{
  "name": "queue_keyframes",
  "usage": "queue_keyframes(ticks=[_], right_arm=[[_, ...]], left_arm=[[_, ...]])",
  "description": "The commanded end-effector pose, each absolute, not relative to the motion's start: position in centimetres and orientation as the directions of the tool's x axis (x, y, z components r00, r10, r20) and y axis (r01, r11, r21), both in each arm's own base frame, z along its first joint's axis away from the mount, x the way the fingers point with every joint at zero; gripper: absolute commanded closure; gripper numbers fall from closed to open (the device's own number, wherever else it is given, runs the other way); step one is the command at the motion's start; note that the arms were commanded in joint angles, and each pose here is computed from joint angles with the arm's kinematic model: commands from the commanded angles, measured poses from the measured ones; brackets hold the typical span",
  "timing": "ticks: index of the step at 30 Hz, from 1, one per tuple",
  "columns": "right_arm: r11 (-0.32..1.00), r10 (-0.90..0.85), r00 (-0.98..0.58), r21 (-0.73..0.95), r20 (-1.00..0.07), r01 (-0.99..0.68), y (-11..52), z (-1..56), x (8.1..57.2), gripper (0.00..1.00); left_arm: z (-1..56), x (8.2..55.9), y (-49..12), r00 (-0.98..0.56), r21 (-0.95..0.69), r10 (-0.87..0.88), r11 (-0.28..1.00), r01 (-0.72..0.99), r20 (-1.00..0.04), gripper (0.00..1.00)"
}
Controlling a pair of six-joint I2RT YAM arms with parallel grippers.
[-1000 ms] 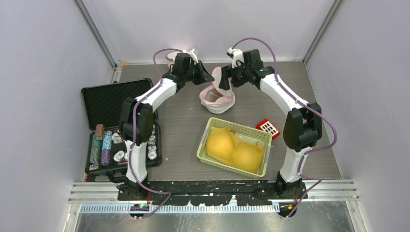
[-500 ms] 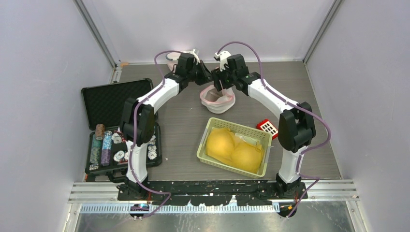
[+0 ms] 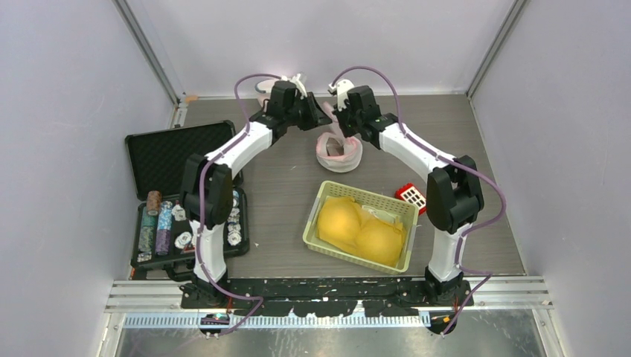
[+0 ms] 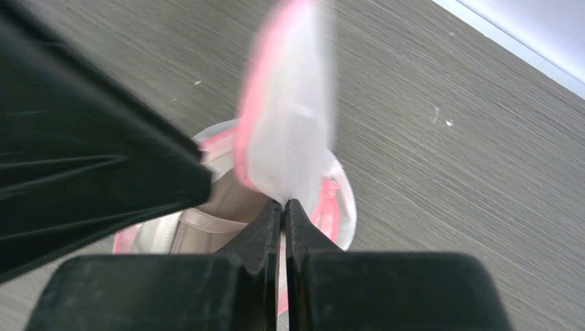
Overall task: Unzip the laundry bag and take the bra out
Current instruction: Open the laundry bag at the center of the board.
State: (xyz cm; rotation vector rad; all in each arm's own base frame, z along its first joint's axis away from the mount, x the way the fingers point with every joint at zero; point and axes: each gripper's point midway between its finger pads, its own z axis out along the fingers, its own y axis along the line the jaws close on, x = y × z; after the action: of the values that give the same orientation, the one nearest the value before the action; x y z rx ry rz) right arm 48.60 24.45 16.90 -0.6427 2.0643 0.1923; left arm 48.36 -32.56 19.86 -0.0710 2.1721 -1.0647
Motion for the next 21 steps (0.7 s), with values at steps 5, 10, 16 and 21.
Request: queue_keyframes(ticks=[5,10,16,21], right_arm=[[0.889,-0.301,-0.383,-0.111,-0.874,-0.444,21.9,20.4,50.9,0.99],[0.896,-0.198,-0.417,0.009,-0.887,-0.444,21.3,21.5,51.6,0.99],[0.908,-0.057,-0.465,0.148,-0.883,-0.393,19.6,22.8,52.4,0.99],[0.908,0.041,-0.497,0.241,-0.867,-0.344,18.2,23.3,53.4,0.99]], left_arm=[[24.8,48.6,-27.4,-0.554,-0.475,-0.159,0.731,0.491,-0.817,0.58],[24.8,48.5,-25.6,-0.491,-0.355,-0.044,0.746,0.563,-0.870,0.49],[23.3,46.8,-26.7,-0.399,-0.194,0.154,0.684,0.703,-0.904,0.47],[21.8,44.5,-29.9,-0.320,-0.103,0.305,0.560,0.822,-0.897,0.46]])
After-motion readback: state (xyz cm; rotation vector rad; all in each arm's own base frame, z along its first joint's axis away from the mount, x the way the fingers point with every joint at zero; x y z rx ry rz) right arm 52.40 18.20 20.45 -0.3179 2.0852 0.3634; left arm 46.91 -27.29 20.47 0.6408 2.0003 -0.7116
